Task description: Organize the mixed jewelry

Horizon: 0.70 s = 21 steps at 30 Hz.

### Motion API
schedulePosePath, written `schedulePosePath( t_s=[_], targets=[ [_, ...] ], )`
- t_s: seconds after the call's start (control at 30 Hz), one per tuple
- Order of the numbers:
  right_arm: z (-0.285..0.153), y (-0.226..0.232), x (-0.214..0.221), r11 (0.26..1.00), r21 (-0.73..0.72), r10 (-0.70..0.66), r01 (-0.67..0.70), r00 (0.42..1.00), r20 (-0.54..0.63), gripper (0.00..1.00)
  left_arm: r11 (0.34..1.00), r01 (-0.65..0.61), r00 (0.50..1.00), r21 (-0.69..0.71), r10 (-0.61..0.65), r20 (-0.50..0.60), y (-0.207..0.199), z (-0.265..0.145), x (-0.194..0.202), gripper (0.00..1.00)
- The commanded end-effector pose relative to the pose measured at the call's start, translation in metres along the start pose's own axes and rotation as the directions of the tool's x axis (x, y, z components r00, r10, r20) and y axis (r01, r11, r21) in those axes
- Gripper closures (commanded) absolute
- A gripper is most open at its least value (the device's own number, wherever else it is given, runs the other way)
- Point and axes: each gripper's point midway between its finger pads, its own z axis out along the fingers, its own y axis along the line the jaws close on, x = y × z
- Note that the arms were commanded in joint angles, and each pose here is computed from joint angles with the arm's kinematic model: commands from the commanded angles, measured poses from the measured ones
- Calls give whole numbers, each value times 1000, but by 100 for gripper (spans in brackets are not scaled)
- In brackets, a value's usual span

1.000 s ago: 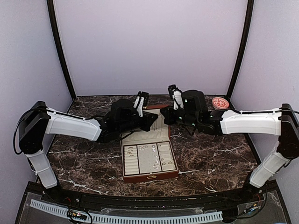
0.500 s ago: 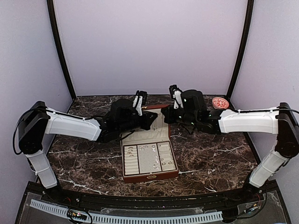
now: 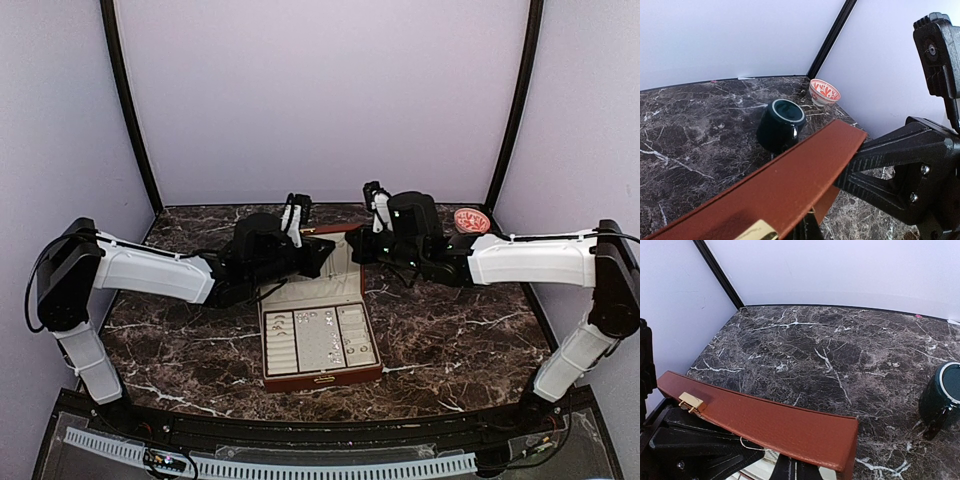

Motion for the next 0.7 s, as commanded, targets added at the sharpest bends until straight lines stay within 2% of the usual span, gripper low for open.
schedulePosePath(
  t_s=[0.0,0.17,0.67],
  targets=[
    [0,4,-30,999,-19,31,-30,996,83,100,1000,13,998,5,-13,65,-5,-10,-25,100],
    [13,1,-13,1000,-11,23,-23,999,35,100,1000,22,999,0,-22,47,-2,-8,-19,100],
    [11,2,-6,999,-28,17,-17,1000,8,100,999,44,999,-10,-44,-18,5,-10,4,100]
  ],
)
